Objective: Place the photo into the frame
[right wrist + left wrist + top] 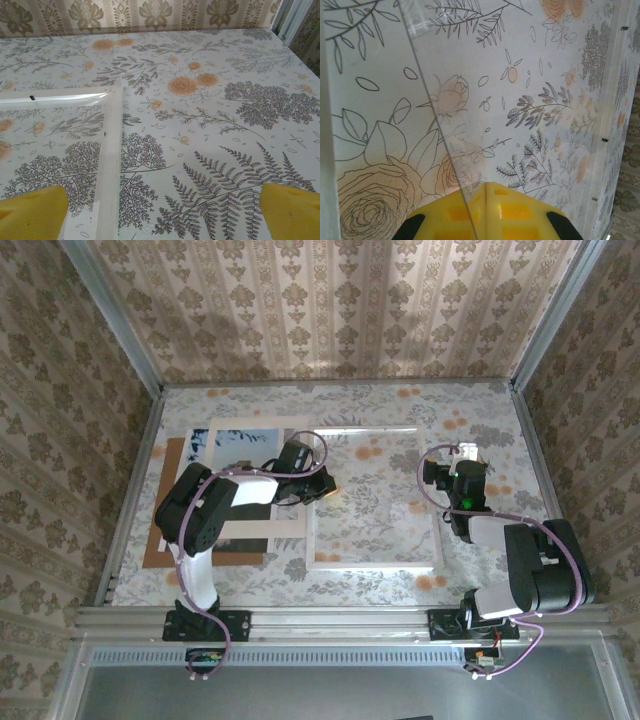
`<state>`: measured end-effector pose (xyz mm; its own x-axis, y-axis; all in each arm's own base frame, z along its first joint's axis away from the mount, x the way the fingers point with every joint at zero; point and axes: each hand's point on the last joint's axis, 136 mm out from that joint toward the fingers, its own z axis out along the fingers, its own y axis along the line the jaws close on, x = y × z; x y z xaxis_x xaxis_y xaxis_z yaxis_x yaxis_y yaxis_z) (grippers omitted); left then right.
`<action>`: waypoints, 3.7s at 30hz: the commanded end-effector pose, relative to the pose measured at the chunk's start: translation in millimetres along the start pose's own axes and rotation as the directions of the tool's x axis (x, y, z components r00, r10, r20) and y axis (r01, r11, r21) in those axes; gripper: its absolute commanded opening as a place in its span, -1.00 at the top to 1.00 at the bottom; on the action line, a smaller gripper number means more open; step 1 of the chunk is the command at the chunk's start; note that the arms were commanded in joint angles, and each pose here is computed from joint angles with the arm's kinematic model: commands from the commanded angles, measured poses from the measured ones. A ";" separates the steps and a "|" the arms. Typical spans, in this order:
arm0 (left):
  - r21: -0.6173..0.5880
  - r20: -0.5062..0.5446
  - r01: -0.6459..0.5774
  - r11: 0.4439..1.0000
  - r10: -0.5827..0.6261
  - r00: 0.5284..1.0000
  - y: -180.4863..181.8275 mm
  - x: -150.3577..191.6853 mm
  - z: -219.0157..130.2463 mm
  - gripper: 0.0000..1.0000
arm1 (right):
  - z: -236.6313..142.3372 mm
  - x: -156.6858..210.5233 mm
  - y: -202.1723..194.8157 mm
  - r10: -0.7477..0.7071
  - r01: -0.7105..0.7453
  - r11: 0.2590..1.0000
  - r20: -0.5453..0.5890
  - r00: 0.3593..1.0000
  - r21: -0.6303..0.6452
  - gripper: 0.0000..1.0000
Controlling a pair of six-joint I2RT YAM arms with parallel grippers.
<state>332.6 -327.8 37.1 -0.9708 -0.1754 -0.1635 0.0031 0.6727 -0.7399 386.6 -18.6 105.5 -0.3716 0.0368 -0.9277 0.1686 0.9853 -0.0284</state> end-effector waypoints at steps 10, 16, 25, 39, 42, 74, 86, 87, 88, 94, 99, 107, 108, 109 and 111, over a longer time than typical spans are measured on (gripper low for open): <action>0.006 -0.005 -0.017 1.000 0.017 1.000 -2.4 1.2 -11.2 1.00 | 0.2 -14.8 6.7 -0.011 0.011 1.000 0.031 0.999 -0.024 -1.00; 0.006 -0.003 -0.019 1.000 0.019 1.000 -2.4 0.2 -11.2 1.00 | 0.2 -14.9 6.7 -0.010 0.011 1.000 0.032 0.999 -0.024 -1.00; 0.006 -0.008 -0.014 1.000 0.014 1.000 -0.1 0.3 -8.5 1.00 | 0.2 -14.7 6.7 -0.011 0.011 1.000 0.031 0.999 -0.024 -1.00; 0.001 -0.026 -0.052 0.999 0.052 0.998 -2.9 -0.2 -5.6 1.00 | -0.3 -14.8 7.4 -0.012 0.013 1.000 0.033 0.999 -0.026 -1.00; 0.001 -0.033 -0.057 0.998 0.057 0.998 -3.2 0.4 -5.2 1.00 | -0.4 -15.3 7.2 -0.012 0.013 1.000 0.034 0.999 -0.026 -1.00; 0.000 -0.069 -0.115 0.993 0.114 0.991 -4.4 -2.3 1.0 1.00 | 0.7 -14.7 9.2 -0.021 0.022 0.999 0.030 0.999 -0.029 -1.00; 0.014 -0.086 -0.117 0.993 0.118 0.989 -5.7 -1.8 3.4 1.00 | 0.3 -14.8 9.4 -0.022 0.023 0.999 0.032 0.999 -0.029 -1.00; 0.015 -0.086 -0.117 0.993 0.117 0.989 -5.7 -2.0 3.6 1.00 | 0.4 -14.5 9.3 -0.023 0.024 0.999 0.030 0.999 -0.028 -1.00; 0.012 -0.087 -0.114 0.993 0.115 0.990 -4.7 -1.3 3.5 1.00 | 0.4 -14.9 9.1 -0.023 0.023 0.999 0.028 0.999 -0.026 -1.00; 0.018 -0.087 -0.110 0.994 0.111 0.990 -4.1 -0.6 4.8 1.00 | 2.3 -14.6 7.1 -0.008 0.008 1.000 -0.035 0.999 -0.010 -1.00; 0.024 -0.087 -0.122 0.992 0.124 0.988 -8.1 -0.8 1.1 1.00 | 2.1 -13.5 5.0 -0.004 0.004 1.000 -0.035 0.999 0.000 -1.00; 0.020 -0.089 -0.126 0.992 0.127 0.988 -7.4 -1.5 0.3 1.00 | 1.8 -13.1 4.8 -0.006 0.006 1.000 -0.033 0.999 0.001 -1.00; 0.020 -0.088 -0.127 0.992 0.129 0.988 -7.3 -1.9 0.1 1.00 | 1.8 -13.0 4.8 -0.006 0.006 1.000 -0.033 0.999 0.000 -1.00; 0.020 -0.088 -0.126 0.992 0.127 0.988 -6.7 -2.4 0.3 1.00 | 1.7 -12.8 4.8 -0.006 0.006 1.000 -0.033 0.999 0.000 -1.00; 0.019 -0.090 -0.123 0.992 0.125 0.988 -6.3 -1.8 0.3 1.00 | 1.6 -13.3 4.9 -0.007 0.007 1.000 -0.031 1.000 0.000 -1.00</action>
<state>337.0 -330.9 39.1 -0.9773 -0.0610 -0.2028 0.1071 0.6837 -0.7219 391.6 -14.7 105.2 -0.4297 0.0305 -0.9025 0.1578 0.9866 -0.0417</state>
